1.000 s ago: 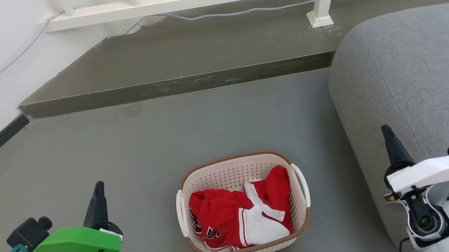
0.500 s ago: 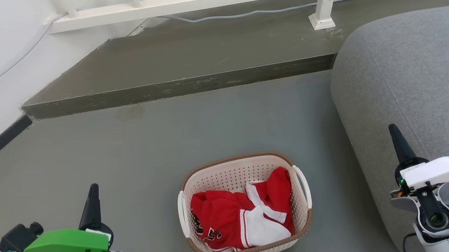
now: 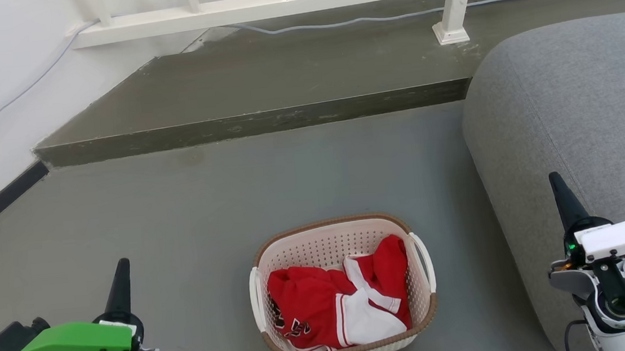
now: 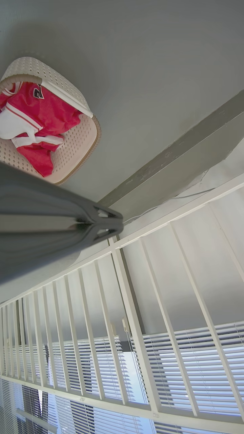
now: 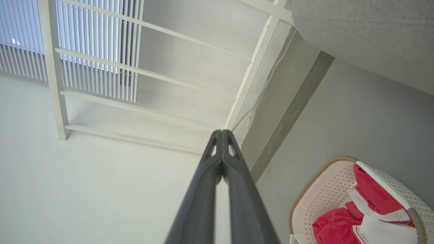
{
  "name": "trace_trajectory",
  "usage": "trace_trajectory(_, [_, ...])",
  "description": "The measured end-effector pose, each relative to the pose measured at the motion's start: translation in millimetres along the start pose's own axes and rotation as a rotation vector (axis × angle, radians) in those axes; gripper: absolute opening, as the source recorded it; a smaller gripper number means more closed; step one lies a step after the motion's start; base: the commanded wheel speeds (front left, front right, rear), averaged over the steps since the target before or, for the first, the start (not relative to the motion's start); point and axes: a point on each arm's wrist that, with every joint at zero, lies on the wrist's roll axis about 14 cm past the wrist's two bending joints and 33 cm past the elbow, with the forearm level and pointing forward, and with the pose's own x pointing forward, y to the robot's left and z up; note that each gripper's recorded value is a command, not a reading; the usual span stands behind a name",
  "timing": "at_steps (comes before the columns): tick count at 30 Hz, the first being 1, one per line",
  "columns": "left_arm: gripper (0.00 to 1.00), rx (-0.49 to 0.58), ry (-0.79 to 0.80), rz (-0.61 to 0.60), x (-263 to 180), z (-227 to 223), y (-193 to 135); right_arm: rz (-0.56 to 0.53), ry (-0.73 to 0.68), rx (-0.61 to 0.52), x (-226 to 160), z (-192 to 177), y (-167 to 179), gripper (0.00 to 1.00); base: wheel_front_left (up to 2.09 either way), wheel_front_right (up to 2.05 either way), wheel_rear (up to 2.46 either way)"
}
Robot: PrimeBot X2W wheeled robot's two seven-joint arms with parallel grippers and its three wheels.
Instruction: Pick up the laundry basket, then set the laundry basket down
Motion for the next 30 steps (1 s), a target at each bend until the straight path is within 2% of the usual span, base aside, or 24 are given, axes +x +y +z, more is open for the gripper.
trace_trajectory(30, [0.0,-0.311,-0.037,-0.024,-5,22,1,0.048,-0.031,0.34,-1,17,4,0.0,0.0,0.0,0.0])
